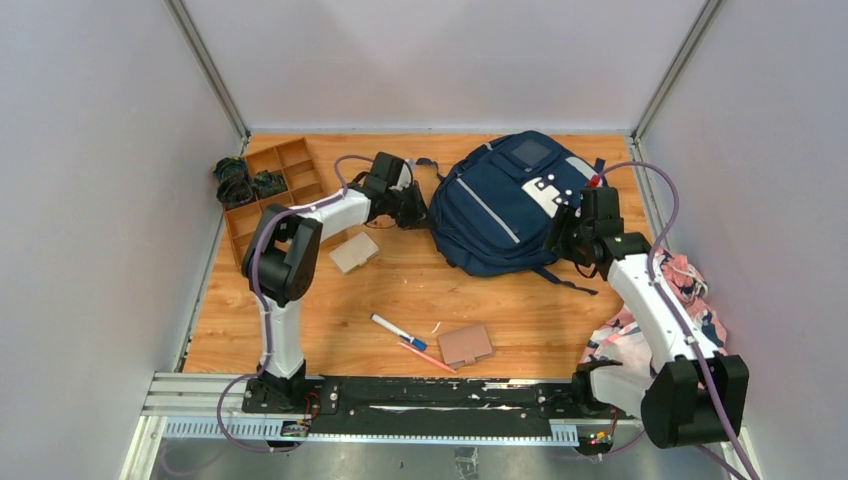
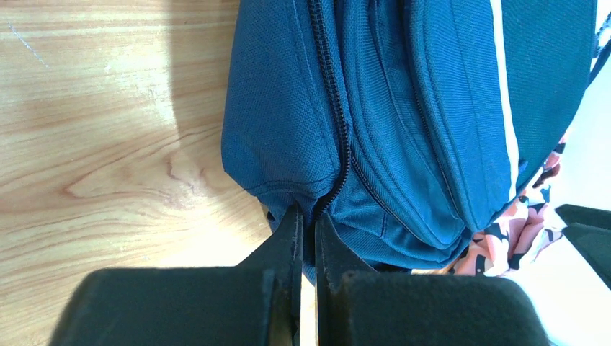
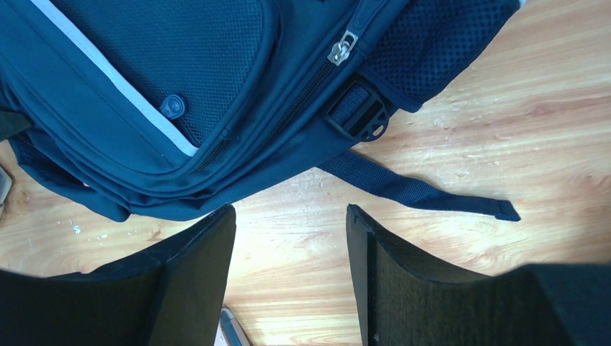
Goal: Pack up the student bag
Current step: Unzip the student bag at the center of the board.
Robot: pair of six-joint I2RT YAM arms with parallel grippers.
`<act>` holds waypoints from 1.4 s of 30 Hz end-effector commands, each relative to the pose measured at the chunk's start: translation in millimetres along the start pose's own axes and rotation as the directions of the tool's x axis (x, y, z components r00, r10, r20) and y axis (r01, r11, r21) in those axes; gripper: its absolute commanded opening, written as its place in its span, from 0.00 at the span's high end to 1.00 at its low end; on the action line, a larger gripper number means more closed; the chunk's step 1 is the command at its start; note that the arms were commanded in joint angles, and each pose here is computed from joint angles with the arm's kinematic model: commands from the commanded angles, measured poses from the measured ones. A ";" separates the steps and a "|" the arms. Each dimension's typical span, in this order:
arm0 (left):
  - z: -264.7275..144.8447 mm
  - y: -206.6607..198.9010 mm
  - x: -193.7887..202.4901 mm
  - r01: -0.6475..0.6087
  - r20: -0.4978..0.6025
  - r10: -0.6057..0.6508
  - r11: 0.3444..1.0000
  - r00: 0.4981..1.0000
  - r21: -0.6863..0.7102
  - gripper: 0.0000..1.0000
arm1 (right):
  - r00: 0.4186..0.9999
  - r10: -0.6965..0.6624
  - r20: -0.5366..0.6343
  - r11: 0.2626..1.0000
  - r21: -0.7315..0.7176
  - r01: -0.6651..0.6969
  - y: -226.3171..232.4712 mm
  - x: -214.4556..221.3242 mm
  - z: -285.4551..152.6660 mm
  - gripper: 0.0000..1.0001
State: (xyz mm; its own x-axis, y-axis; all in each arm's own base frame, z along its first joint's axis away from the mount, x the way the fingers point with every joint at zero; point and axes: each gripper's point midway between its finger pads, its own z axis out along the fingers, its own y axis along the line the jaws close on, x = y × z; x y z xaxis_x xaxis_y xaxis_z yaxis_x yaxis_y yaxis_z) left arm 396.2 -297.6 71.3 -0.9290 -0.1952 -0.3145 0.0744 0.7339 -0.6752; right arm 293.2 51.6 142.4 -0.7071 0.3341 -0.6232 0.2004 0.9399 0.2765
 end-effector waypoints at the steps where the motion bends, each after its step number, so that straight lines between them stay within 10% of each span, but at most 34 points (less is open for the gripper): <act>1: -21.8 -33.4 -21.1 -0.051 0.073 0.044 0.993 0.996 0.106 1.00 | 0.997 0.066 -0.039 0.998 -0.023 -0.067 3.7 -1.8 4.2 0.40; 26: -47.9 -35.4 31.9 -0.102 0.163 0.088 0.991 0.983 0.081 1.00 | 0.994 0.053 -0.097 0.999 0.010 -0.052 -28.4 65.2 0.4 0.42; 35: -54.0 -15.7 62.2 -0.090 0.122 0.083 0.995 0.989 0.054 1.00 | 0.988 0.086 -0.129 0.996 0.003 -0.086 -27.7 77.1 12.6 0.71; 42: -60.3 -10.5 69.3 -0.100 0.127 0.094 0.994 0.987 0.044 1.00 | 0.997 0.048 0.067 0.990 0.129 -0.056 -48.3 23.9 2.7 0.70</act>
State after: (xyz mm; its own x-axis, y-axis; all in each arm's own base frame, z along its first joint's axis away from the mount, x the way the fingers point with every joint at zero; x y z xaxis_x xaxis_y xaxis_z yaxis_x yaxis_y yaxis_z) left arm 313.6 -277.3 79.8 -0.8826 -0.2255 -0.4124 0.1203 0.7398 -0.6620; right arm 243.7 44.9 83.3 -0.7544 0.3813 -0.5343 0.2646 0.9216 0.2840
